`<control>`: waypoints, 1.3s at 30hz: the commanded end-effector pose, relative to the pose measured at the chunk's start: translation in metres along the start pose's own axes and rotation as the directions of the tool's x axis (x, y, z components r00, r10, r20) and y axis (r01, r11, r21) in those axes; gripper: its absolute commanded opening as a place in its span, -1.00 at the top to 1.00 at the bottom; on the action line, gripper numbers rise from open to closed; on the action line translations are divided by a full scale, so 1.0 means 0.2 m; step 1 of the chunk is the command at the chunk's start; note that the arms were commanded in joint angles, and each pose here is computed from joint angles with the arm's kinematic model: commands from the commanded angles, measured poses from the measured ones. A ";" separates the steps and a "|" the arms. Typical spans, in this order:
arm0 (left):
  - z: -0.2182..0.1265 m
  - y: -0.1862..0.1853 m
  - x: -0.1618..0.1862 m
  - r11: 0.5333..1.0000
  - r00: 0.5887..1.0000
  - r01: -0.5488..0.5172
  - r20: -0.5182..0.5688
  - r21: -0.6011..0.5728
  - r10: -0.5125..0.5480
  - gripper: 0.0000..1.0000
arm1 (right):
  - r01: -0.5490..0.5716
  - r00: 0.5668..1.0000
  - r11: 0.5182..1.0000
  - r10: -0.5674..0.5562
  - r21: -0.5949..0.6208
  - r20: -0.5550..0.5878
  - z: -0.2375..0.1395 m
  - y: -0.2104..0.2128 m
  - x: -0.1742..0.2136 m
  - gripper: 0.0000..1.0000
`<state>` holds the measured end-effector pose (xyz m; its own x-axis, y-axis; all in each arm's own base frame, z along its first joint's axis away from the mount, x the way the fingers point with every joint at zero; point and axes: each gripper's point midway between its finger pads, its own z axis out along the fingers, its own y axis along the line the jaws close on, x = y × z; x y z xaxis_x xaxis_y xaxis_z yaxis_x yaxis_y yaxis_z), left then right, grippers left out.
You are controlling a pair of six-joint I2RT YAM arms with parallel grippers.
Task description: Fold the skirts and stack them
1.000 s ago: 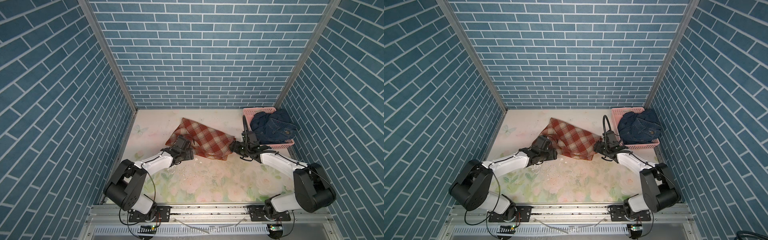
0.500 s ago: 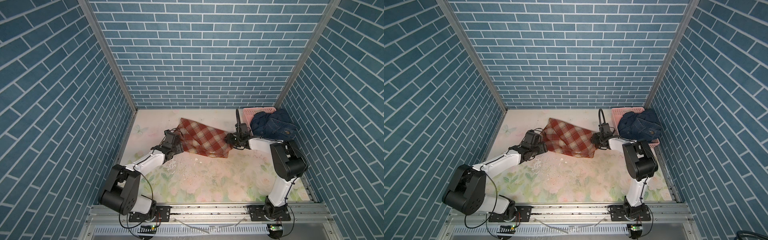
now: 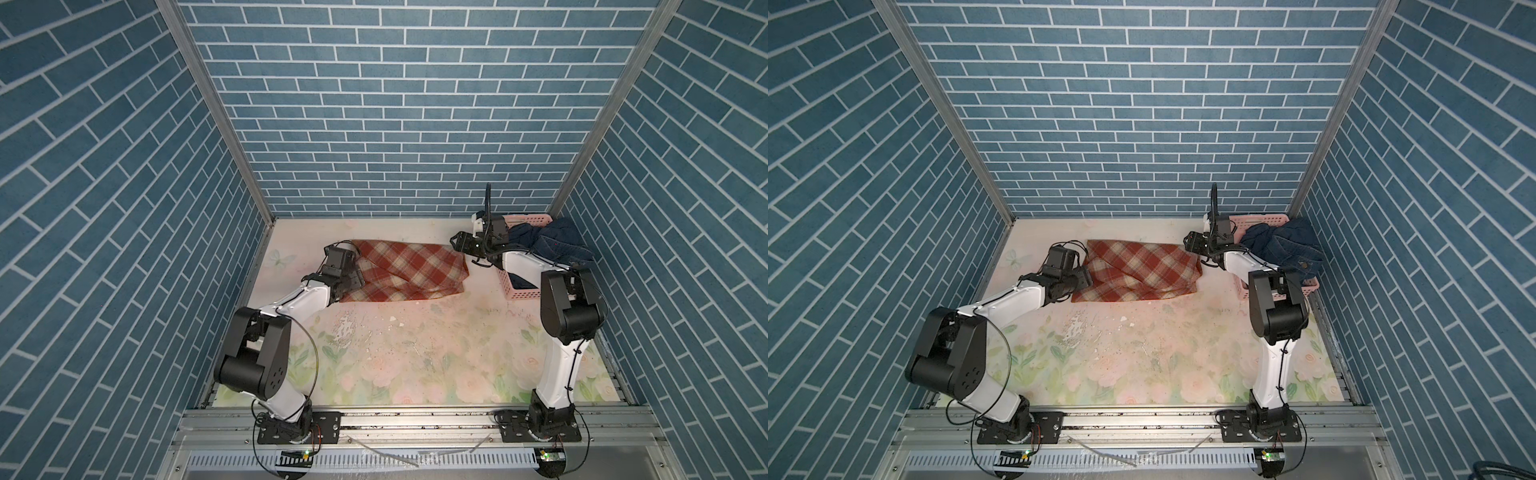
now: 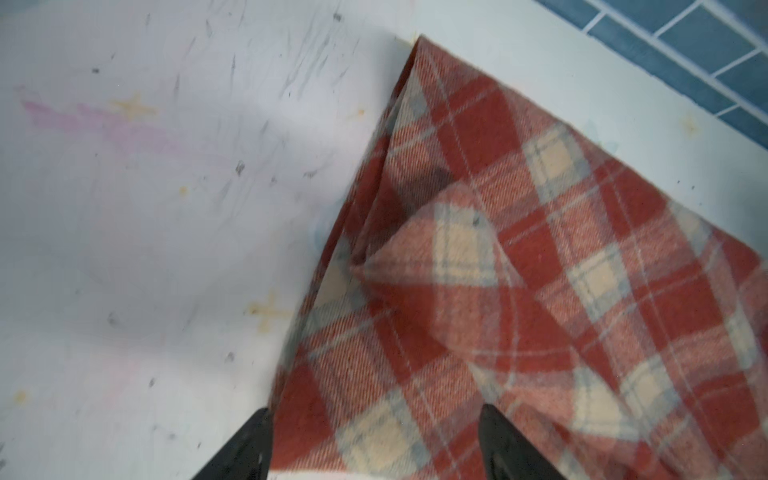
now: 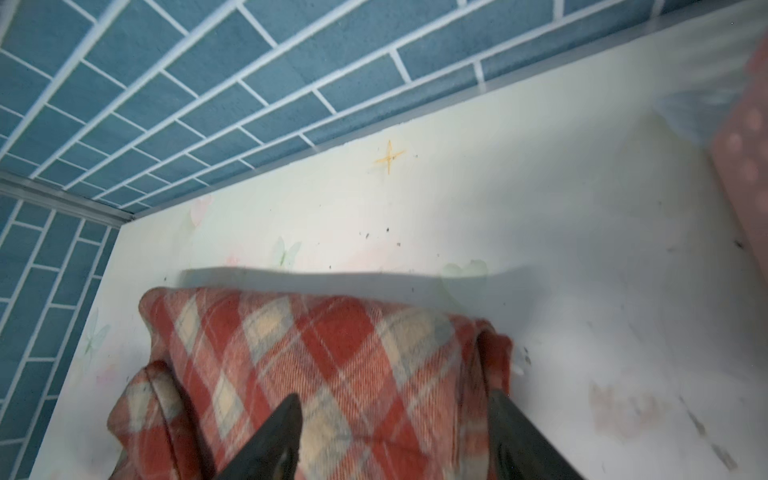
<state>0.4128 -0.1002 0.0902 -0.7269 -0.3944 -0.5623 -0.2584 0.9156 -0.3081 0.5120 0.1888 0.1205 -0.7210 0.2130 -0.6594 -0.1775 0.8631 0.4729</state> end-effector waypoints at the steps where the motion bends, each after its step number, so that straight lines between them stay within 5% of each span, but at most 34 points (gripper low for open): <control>1: 0.06 -0.06 -0.10 0.999 0.999 0.036 -0.005 0.015 -0.036 -0.56 | -0.003 1.000 1.000 0.003 0.028 -0.009 -0.14 -0.01 0.10 -0.39; 14: 0.33 -0.07 -0.24 0.973 0.997 0.054 -0.047 -0.226 -0.067 -0.37 | 0.012 1.000 0.997 -0.009 0.083 -0.028 -0.31 -0.04 0.37 -0.30; 24: 0.47 -0.11 -0.23 0.961 0.997 -0.020 -0.073 -0.275 0.000 -0.33 | 0.026 0.997 0.994 -0.018 0.109 -0.076 -0.26 -0.07 0.45 -0.29; 26: 0.50 -0.13 -0.21 0.963 0.996 -0.034 -0.086 -0.268 0.011 -0.14 | 0.027 0.996 0.993 -0.017 0.113 -0.090 -0.25 -0.08 0.47 -0.29; 30: 0.52 -0.18 -0.20 0.970 0.995 -0.055 -0.093 -0.236 0.033 0.72 | 0.031 0.995 0.992 -0.019 0.122 -0.101 -0.24 -0.08 0.49 -0.27; 34: 0.47 -0.22 -0.23 0.977 0.996 -0.068 -0.074 -0.205 0.054 1.00 | 0.035 0.994 0.991 -0.022 0.127 -0.104 -0.22 -0.09 0.49 -0.18; 39: 0.35 -0.25 -0.30 0.982 0.996 -0.088 -0.019 -0.166 0.086 1.00 | 0.031 0.996 0.993 -0.021 0.110 -0.089 -0.17 -0.06 0.43 0.05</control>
<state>0.5129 -0.1261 0.0516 -0.7864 -0.3372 -0.5175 -0.3353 0.9367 -0.1008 0.4188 0.1763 0.0748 -0.7825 0.1541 -0.6033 -0.1191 0.9140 0.3879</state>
